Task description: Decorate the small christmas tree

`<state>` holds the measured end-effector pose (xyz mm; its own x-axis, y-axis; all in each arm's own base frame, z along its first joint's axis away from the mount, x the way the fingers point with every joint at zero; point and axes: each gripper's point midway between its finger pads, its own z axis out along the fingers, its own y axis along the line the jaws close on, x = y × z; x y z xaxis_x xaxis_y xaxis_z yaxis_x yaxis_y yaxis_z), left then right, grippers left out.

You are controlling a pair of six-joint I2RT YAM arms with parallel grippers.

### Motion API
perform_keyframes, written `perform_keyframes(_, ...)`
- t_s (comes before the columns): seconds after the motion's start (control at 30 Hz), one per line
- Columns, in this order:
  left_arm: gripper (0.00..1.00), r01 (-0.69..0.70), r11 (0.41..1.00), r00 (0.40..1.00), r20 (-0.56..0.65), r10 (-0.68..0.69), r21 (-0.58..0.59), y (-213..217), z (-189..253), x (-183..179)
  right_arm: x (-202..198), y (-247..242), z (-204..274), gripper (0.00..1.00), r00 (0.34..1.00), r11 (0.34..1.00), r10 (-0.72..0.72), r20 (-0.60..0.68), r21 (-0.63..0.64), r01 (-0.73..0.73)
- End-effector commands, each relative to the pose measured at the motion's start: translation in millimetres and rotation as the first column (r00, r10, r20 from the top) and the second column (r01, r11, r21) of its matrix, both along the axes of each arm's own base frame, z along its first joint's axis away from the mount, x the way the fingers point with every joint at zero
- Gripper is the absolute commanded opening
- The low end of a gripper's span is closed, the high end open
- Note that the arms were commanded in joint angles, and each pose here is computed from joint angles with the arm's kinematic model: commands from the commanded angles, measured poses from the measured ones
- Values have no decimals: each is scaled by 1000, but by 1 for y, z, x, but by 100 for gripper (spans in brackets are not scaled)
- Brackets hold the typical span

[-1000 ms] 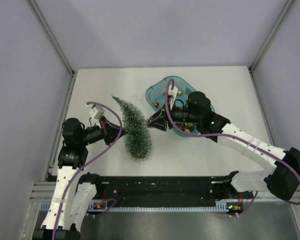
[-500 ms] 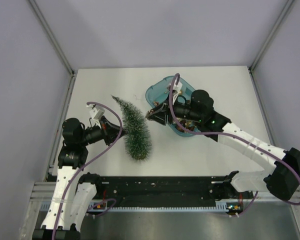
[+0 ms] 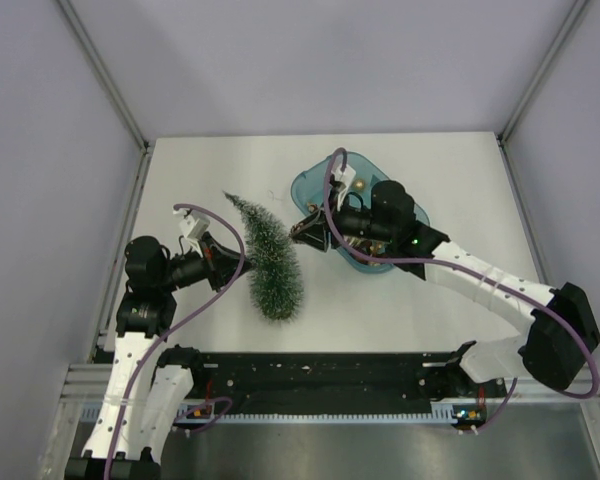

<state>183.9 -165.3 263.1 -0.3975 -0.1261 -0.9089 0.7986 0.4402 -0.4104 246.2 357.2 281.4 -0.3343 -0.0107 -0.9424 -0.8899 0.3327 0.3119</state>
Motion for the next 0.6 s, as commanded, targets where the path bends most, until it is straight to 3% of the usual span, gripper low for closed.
perform_keyframes(0.0,0,19,1000,998,67,-19,-9,-1,9,-1,2,-3,3,8,999,1000,-11,36,10,10)
perform_keyframes(0.3,0,17,1000,998,66,-17,-12,-2,10,-1,-6,-6,-15,8,1000,999,-11,20,-38,12)
perform_keyframes(0.57,0,16,1000,998,65,-15,-14,-1,10,-1,-32,-6,-4,8,999,999,32,24,-7,-31)
